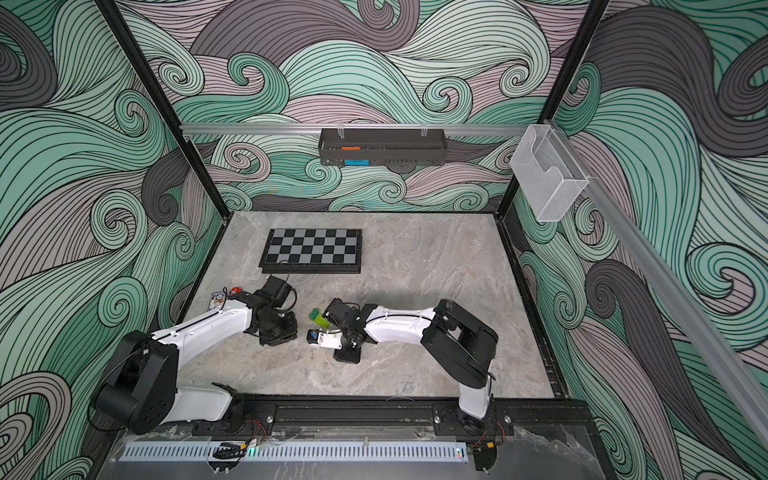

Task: Assemble the number 5 with lego
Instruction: Pick up the lego brick from the center of the board, then adjust the lego brick at the center of the board.

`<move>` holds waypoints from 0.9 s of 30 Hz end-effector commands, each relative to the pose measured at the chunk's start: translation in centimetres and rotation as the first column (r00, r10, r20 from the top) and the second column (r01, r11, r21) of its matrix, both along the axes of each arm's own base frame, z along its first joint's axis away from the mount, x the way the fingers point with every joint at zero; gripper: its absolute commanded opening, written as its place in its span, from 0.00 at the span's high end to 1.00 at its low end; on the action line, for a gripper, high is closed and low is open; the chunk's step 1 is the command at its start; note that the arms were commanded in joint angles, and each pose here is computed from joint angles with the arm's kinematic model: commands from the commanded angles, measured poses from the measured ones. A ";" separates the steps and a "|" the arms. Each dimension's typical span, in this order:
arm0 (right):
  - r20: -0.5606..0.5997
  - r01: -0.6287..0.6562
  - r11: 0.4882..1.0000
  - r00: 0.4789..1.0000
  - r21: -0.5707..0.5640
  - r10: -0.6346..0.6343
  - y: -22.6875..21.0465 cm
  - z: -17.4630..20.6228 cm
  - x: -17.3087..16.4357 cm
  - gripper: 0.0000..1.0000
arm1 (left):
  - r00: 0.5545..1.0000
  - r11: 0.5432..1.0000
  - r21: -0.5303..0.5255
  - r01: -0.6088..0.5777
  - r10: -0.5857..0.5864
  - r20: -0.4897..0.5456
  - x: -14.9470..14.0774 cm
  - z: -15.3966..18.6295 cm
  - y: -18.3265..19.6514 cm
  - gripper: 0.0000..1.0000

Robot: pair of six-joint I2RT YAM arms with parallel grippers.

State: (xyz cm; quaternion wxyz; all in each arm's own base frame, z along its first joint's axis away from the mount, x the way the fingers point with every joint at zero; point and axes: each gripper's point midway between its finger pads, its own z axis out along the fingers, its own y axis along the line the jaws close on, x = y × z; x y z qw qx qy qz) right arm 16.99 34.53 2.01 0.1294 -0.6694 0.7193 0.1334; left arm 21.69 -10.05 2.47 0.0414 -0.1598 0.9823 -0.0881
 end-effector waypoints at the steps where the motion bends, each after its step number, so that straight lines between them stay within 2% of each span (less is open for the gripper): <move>1: 0.019 0.049 0.998 0.999 0.037 -0.050 -0.5 2.2 0.0 0.68 | 0.998 0.999 -0.004 -0.051 0.051 0.039 2.6 0.7 0.3 0.70; 8: -0.011 0.150 0.985 0.989 0.088 -0.150 -1.9 4.2 -0.3 0.67 | 0.998 0.998 0.004 -0.064 0.064 0.013 5.8 -0.5 0.3 0.66; 13: -0.013 0.178 0.977 0.984 0.119 -0.178 -2.3 5.3 -0.3 0.67 | 0.999 0.999 -0.012 -0.041 0.041 -0.013 6.8 -1.9 -0.6 0.65; 21: -0.068 0.300 0.946 0.954 0.124 -0.293 -3.3 5.2 1.3 0.66 | 0.998 0.999 -0.016 0.032 -0.032 -0.045 5.8 -3.2 -2.3 0.65; 27: -0.124 0.332 0.938 0.940 0.100 -0.319 -2.8 4.2 1.5 0.66 | 0.995 0.997 -0.002 0.081 -0.081 -0.065 4.0 -4.0 -3.5 0.66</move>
